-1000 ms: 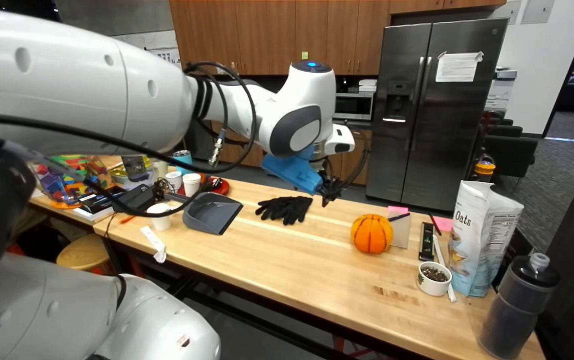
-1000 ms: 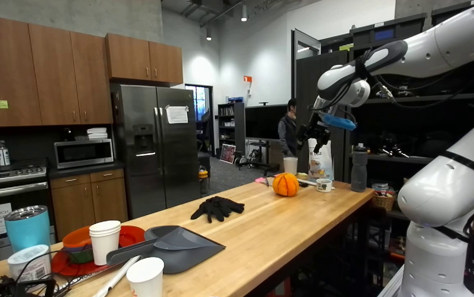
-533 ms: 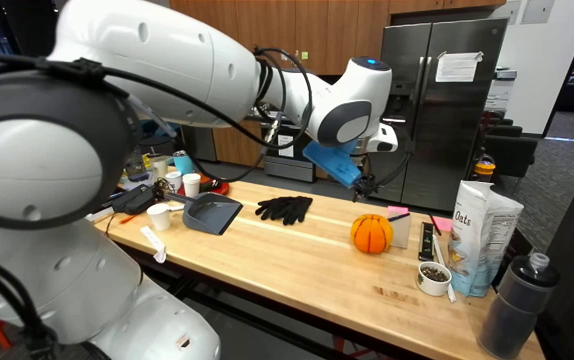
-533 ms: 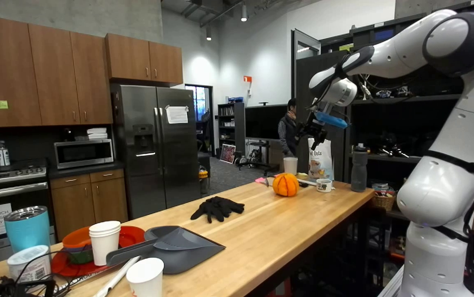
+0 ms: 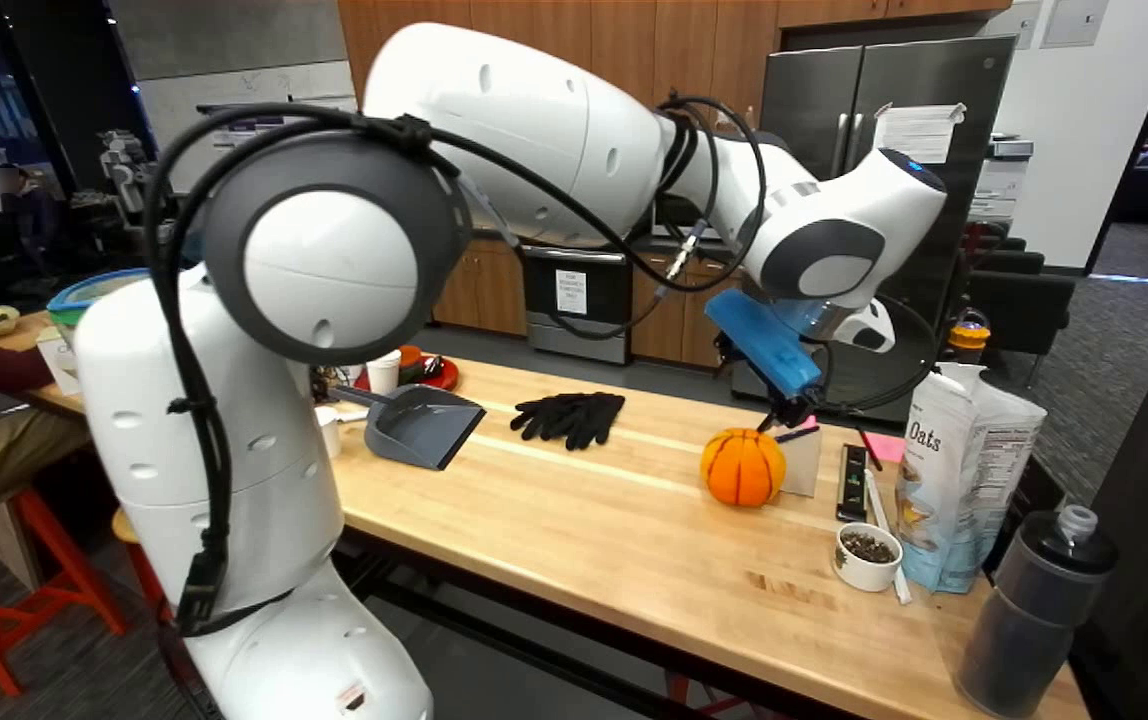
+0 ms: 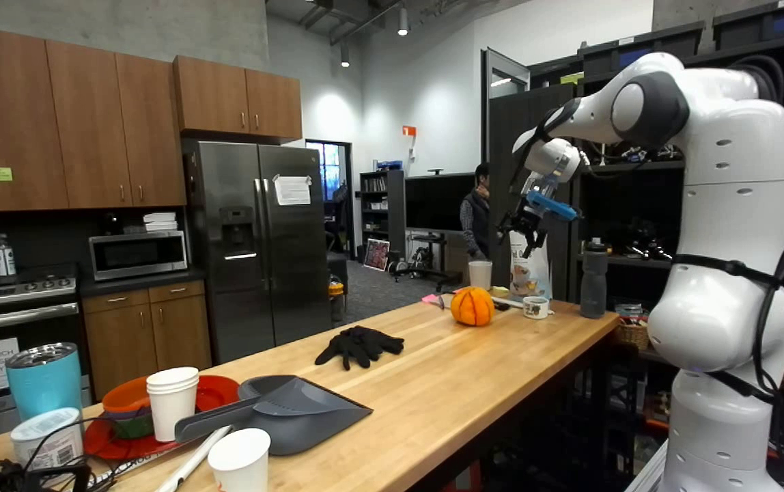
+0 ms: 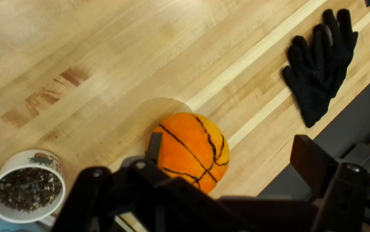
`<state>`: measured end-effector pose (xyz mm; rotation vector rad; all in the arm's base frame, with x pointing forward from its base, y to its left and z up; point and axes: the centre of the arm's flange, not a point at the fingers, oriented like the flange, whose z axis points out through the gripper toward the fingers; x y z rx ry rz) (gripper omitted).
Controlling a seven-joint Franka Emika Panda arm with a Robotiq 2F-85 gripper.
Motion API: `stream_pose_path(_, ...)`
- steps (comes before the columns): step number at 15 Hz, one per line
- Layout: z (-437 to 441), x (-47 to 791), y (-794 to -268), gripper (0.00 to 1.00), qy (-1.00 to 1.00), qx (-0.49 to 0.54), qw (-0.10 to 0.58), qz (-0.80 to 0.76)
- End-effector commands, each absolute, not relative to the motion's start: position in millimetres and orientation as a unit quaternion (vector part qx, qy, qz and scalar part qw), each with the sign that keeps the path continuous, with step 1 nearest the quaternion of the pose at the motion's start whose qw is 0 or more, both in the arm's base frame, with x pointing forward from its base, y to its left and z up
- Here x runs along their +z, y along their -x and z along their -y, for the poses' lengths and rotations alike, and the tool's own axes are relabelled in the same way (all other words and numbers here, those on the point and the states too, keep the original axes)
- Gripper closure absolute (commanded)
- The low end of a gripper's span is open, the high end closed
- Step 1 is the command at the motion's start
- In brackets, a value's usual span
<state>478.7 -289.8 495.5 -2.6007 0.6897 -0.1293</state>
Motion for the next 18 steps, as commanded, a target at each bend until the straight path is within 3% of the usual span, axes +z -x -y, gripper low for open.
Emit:
stream_pose_path(1, 332, 495, -515, 0.00, 0.937, 0.019, 0.244, -0.248)
stream_pose_path(10, 350, 500, -571, 0.00, 0.932, 0.066, 0.221, -0.280)
stream_pose_path(18, 348, 519, -610, 0.00, 0.852, 0.072, 0.191, -0.481)
